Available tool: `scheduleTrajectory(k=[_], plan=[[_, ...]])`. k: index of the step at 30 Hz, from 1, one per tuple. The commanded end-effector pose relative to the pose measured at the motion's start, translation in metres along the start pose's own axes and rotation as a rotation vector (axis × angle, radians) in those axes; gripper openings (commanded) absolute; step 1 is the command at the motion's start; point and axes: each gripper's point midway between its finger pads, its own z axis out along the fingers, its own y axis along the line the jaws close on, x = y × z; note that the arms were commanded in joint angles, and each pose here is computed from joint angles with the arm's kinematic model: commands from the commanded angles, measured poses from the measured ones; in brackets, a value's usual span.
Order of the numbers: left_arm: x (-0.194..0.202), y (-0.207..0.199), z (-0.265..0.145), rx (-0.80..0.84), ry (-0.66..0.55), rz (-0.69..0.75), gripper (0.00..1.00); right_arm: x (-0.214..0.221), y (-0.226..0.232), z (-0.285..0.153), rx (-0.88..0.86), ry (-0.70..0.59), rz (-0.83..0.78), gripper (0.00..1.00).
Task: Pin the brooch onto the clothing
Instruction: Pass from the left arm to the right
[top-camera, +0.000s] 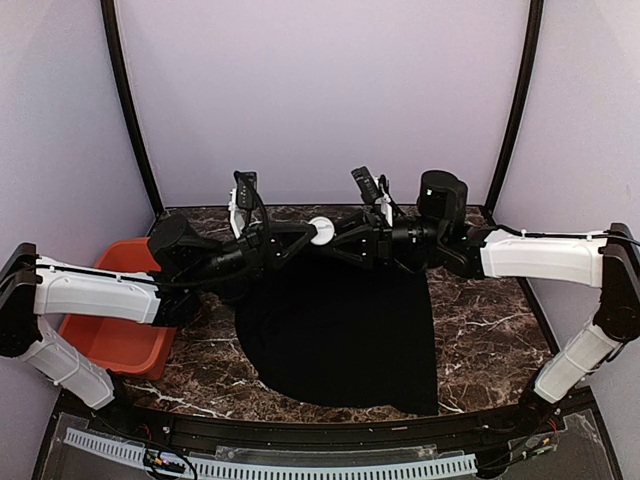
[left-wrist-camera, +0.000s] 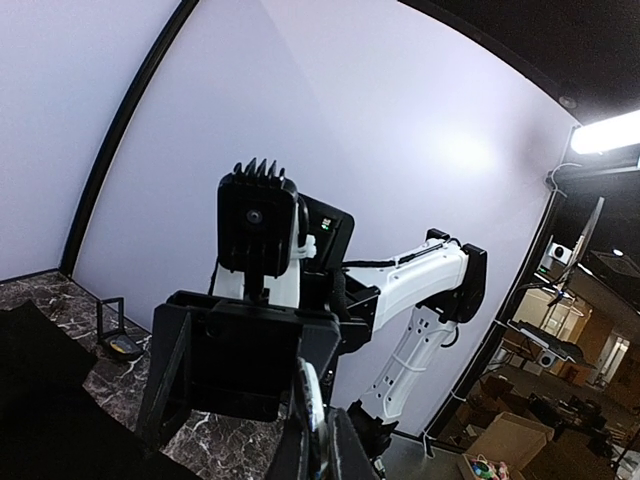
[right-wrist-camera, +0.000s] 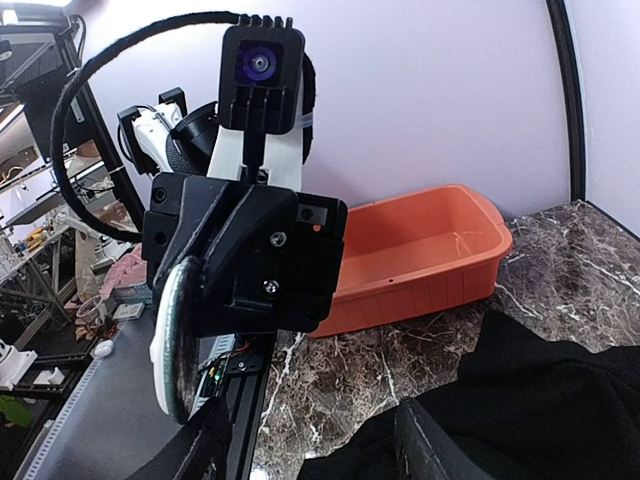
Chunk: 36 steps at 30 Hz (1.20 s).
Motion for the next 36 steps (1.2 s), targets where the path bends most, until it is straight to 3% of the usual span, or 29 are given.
scheduleTrajectory(k=[1,13,19,30,36], plan=[[-0.007,-0.004,-0.008,-0.021,-0.024,0.045,0.01,-0.001,0.014,0.002,-0.036,0.01,-0.074,0.56],[0.006,0.005,-0.006,-0.024,0.002,0.007,0.01,-0.019,0.023,0.002,-0.068,-0.016,-0.078,0.55],[0.009,0.005,-0.006,-0.023,0.002,0.005,0.01,-0.019,0.024,0.006,-0.111,-0.009,-0.038,0.39],[0.005,0.003,-0.007,-0.033,-0.001,0.043,0.01,-0.01,0.019,0.009,-0.11,0.013,-0.006,0.32],[0.008,0.004,-0.006,-0.029,0.007,0.043,0.01,-0.013,0.015,0.011,-0.097,0.007,0.002,0.1]])
